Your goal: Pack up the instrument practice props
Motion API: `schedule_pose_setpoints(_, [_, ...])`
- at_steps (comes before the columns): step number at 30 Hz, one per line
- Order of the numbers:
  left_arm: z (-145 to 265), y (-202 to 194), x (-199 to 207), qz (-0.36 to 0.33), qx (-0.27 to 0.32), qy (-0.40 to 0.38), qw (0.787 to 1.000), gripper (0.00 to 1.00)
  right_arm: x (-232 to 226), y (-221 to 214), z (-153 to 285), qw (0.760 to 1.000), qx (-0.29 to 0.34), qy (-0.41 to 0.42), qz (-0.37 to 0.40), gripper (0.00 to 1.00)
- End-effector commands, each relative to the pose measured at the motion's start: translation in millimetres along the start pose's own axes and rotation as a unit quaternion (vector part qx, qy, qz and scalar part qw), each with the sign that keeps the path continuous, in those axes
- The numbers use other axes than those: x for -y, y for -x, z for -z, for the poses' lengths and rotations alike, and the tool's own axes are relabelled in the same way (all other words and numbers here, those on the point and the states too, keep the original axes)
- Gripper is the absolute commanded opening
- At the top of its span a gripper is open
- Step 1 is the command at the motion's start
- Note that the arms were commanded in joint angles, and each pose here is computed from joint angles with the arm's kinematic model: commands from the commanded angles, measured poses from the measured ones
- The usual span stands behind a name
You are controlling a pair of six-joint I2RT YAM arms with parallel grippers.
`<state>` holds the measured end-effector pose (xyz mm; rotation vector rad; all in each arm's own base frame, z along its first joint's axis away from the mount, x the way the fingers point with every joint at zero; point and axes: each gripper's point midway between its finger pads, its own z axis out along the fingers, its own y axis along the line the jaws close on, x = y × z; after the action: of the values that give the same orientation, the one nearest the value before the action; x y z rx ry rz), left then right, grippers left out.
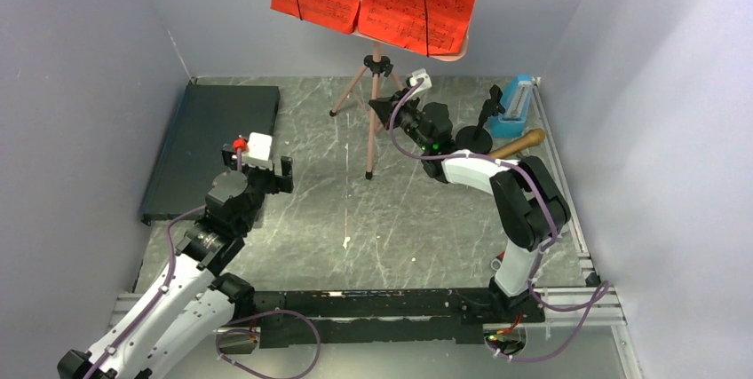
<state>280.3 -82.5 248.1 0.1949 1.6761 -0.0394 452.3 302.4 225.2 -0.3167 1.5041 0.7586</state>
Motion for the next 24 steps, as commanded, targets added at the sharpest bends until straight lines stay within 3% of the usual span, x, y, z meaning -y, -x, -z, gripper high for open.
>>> schedule_pose_setpoints(1, [2.4,16.5,2.8,0.017,0.026,-0.011,0.999,0.91,-2.7,-42.2,12.8,0.997,-0.075,0.001,-0.011,0.00])
schedule_pose_setpoints(3, [2.9,20.1,5.6,0.037,0.028,-0.016,0.999,0.91,-3.6,-35.3,11.4,0.998,-0.068,0.001,-0.006,0.04])
schedule_pose_setpoints(9, [2.9,42.0,11.8,0.053,0.040,-0.033,0.997,0.92,-7.6,-3.8,11.9,0.999,-0.036,0.002,0.019,0.48])
schedule_pose_setpoints(13, [-1.5,61.2,17.5,0.066,0.039,-0.045,0.996,0.93,-8.5,20.3,19.3,0.999,-0.013,-0.007,0.044,0.69])
schedule_pose_setpoints(17, [-10.9,85.4,29.1,0.080,0.039,-0.067,0.994,0.93,-11.2,45.8,34.9,0.998,0.005,-0.017,0.067,0.83])
schedule_pose_setpoints(24, [-34.3,131.9,46.1,0.086,0.043,-0.094,0.991,0.93,-7.1,86.5,84.4,0.991,0.008,-0.069,0.116,0.87])
